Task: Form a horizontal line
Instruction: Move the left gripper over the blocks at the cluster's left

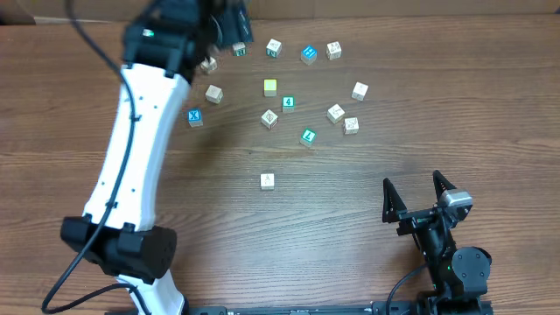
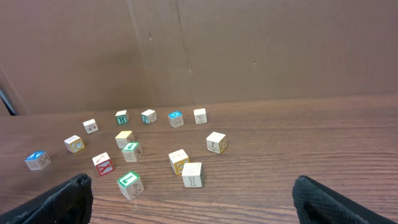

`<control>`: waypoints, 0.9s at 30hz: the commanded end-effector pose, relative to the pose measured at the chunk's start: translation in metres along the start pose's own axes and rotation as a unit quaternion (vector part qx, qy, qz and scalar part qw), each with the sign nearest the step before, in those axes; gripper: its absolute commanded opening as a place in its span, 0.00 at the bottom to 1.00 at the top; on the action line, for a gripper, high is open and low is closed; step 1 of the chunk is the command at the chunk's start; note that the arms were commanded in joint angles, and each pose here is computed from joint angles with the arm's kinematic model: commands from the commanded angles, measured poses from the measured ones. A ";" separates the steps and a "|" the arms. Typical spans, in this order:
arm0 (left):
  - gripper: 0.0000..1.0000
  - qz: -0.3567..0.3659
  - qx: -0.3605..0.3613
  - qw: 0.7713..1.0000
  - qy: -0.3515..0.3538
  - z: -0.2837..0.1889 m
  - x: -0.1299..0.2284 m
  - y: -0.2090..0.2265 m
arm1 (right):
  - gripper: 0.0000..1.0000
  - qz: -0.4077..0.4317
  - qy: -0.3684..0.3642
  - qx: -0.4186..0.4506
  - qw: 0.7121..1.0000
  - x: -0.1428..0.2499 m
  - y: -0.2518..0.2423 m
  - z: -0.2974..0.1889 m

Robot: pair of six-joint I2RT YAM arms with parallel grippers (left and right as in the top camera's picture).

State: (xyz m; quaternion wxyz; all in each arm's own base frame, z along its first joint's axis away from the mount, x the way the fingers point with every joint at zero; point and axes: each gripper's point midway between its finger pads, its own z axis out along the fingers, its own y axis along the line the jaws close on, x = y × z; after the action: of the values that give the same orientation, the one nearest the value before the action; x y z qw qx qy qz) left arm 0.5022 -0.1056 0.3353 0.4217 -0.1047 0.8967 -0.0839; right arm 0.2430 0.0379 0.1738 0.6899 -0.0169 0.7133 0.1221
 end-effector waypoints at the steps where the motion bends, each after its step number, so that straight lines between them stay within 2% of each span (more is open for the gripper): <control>1: 0.86 0.039 -0.035 0.996 -0.071 -0.009 -0.040 0.021 | 1.00 0.001 -0.002 -0.001 1.000 0.002 0.000 0.000; 5: 0.84 0.052 -0.053 0.994 -0.082 0.001 -0.050 0.041 | 1.00 0.001 -0.002 -0.001 1.000 0.002 0.000 0.000; 11: 0.83 0.037 -0.095 0.994 -0.023 0.051 -0.029 0.089 | 1.00 0.001 -0.002 -0.001 1.000 0.002 0.000 0.000; 13: 0.84 0.038 -0.101 0.994 0.019 0.076 -0.008 0.103 | 1.00 0.001 -0.002 -0.001 1.000 0.002 0.000 0.000; 20: 0.99 0.042 -0.099 0.984 0.144 0.149 0.066 0.130 | 1.00 0.001 -0.002 -0.001 1.000 0.002 0.000 0.000; 27: 0.99 0.064 -0.067 0.971 0.223 0.195 0.123 0.132 | 1.00 0.001 -0.002 -0.001 1.000 0.002 0.000 0.000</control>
State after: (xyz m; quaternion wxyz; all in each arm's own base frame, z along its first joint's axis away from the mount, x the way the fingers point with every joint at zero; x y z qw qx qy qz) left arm 0.5632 -0.0084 0.1090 0.2307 -0.0861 0.9692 0.0091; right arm 0.2430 0.0380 0.1740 0.6902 -0.0172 0.7131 0.1221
